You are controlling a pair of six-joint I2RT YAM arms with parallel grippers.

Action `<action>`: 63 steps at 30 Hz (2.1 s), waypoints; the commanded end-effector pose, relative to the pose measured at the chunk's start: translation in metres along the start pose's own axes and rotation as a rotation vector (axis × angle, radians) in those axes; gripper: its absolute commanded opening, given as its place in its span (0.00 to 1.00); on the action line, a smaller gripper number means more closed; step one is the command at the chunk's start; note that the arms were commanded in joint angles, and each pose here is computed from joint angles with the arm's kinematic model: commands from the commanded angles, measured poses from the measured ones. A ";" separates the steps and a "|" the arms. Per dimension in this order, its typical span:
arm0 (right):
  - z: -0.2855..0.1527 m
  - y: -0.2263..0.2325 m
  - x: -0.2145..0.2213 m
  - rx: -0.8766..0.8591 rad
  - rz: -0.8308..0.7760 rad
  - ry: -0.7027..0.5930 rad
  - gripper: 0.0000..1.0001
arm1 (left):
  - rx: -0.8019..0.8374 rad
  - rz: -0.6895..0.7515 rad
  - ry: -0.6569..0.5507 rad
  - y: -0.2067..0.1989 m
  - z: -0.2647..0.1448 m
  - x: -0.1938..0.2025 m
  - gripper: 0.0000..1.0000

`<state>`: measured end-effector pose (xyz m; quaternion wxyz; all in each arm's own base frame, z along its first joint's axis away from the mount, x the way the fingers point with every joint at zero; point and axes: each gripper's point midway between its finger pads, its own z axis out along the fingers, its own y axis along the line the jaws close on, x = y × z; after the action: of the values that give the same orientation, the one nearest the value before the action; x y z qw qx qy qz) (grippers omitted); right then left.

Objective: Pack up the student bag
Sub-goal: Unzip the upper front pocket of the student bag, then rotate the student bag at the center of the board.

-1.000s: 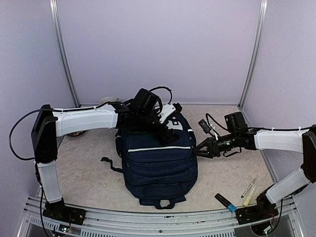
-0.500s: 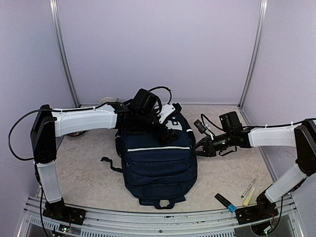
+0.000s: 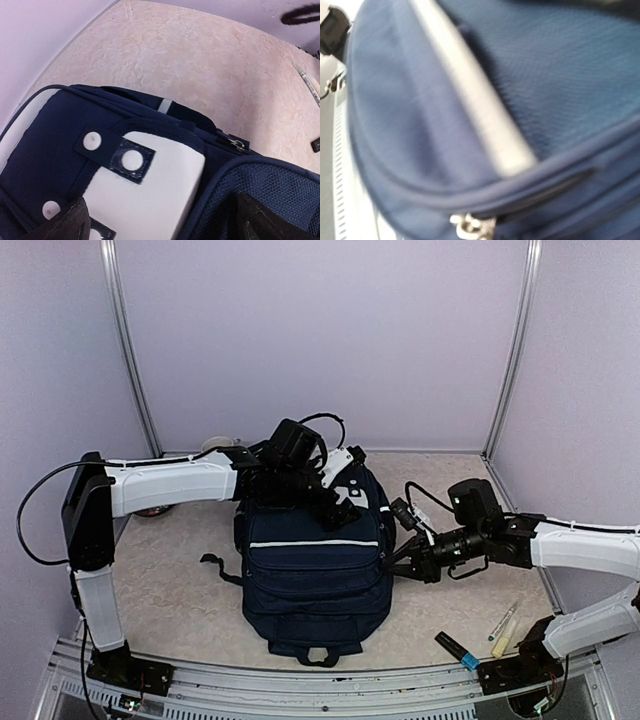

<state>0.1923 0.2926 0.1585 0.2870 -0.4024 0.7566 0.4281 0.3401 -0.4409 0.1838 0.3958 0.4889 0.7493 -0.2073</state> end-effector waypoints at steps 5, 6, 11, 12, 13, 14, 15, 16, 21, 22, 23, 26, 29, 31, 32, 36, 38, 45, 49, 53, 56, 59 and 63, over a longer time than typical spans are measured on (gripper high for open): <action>0.015 0.062 0.028 -0.064 0.043 0.107 0.00 | -0.085 -0.139 -0.014 0.041 -0.001 -0.003 0.99; 0.021 0.065 0.028 -0.064 0.045 0.108 0.00 | -0.084 -0.150 -0.018 0.043 -0.002 -0.003 0.99; 0.037 0.058 0.008 -0.036 0.091 0.029 0.00 | -0.127 -0.269 -0.021 0.090 -0.018 -0.006 0.99; 0.038 0.053 0.005 -0.009 0.095 0.018 0.00 | -0.138 -0.301 -0.015 0.106 -0.022 -0.006 0.99; 0.037 0.047 0.001 0.027 0.098 0.011 0.00 | -0.149 -0.330 -0.007 0.121 -0.025 -0.003 0.99; 0.036 0.041 0.002 0.063 0.106 0.016 0.00 | -0.168 -0.356 0.006 0.136 -0.026 0.003 0.99; 0.036 0.036 0.003 0.094 0.116 0.026 0.00 | -0.197 -0.377 0.019 0.152 -0.028 0.011 0.99; 0.035 0.033 0.005 0.115 0.126 0.034 0.00 | -0.232 -0.393 0.034 0.166 -0.027 0.020 0.99; 0.034 0.027 0.005 0.147 0.172 0.014 0.00 | -0.298 -0.489 0.071 0.226 -0.021 0.064 0.99; 0.033 0.026 0.003 0.153 0.197 -0.001 0.00 | -0.292 -0.506 0.078 0.231 -0.017 0.070 0.99; 0.034 0.024 0.001 0.160 0.206 -0.013 0.01 | -0.288 -0.514 0.086 0.235 -0.012 0.075 0.99; 0.039 0.027 -0.009 0.124 0.217 -0.070 0.14 | -0.238 -0.506 0.103 0.229 0.003 0.084 0.99; 0.047 0.028 -0.017 0.098 0.222 -0.096 0.20 | -0.200 -0.490 0.113 0.214 0.013 0.092 0.99; 0.052 0.026 -0.017 0.097 0.228 -0.091 0.20 | -0.146 -0.469 0.100 0.201 0.017 0.091 0.99; 0.053 0.026 -0.016 0.099 0.231 -0.087 0.20 | -0.112 -0.468 0.090 0.195 0.018 0.090 0.99; 0.056 0.024 -0.009 0.105 0.253 -0.064 0.14 | -0.065 -0.490 0.058 0.187 0.019 0.089 0.99; 0.056 0.025 -0.005 0.115 0.264 -0.058 0.01 | -0.037 -0.504 0.047 0.183 0.019 0.089 0.95; 0.028 0.007 -0.013 0.231 0.371 -0.146 0.00 | -0.002 -0.590 0.023 0.176 0.008 0.099 0.26; -0.017 -0.039 -0.036 0.351 0.406 -0.275 0.00 | -0.008 -0.654 -0.021 0.166 -0.015 0.105 0.00; -0.047 -0.084 -0.053 0.439 0.342 -0.313 0.00 | -0.051 -0.705 -0.021 0.142 -0.041 0.126 0.00; -0.054 -0.104 -0.070 0.483 0.218 -0.275 0.00 | -0.082 -0.691 -0.035 0.111 -0.068 0.124 0.00; -0.056 -0.110 -0.094 0.508 0.107 -0.234 0.00 | -0.106 -0.634 -0.014 0.070 -0.084 0.125 0.04; -0.061 -0.107 -0.122 0.519 -0.014 -0.210 0.00 | -0.162 -0.464 0.042 0.025 -0.102 0.119 0.60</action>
<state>0.3337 0.2167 0.1757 0.3951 -0.1629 0.8705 0.2441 0.3576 -0.2442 0.1275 0.3591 0.1804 0.8928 -0.2037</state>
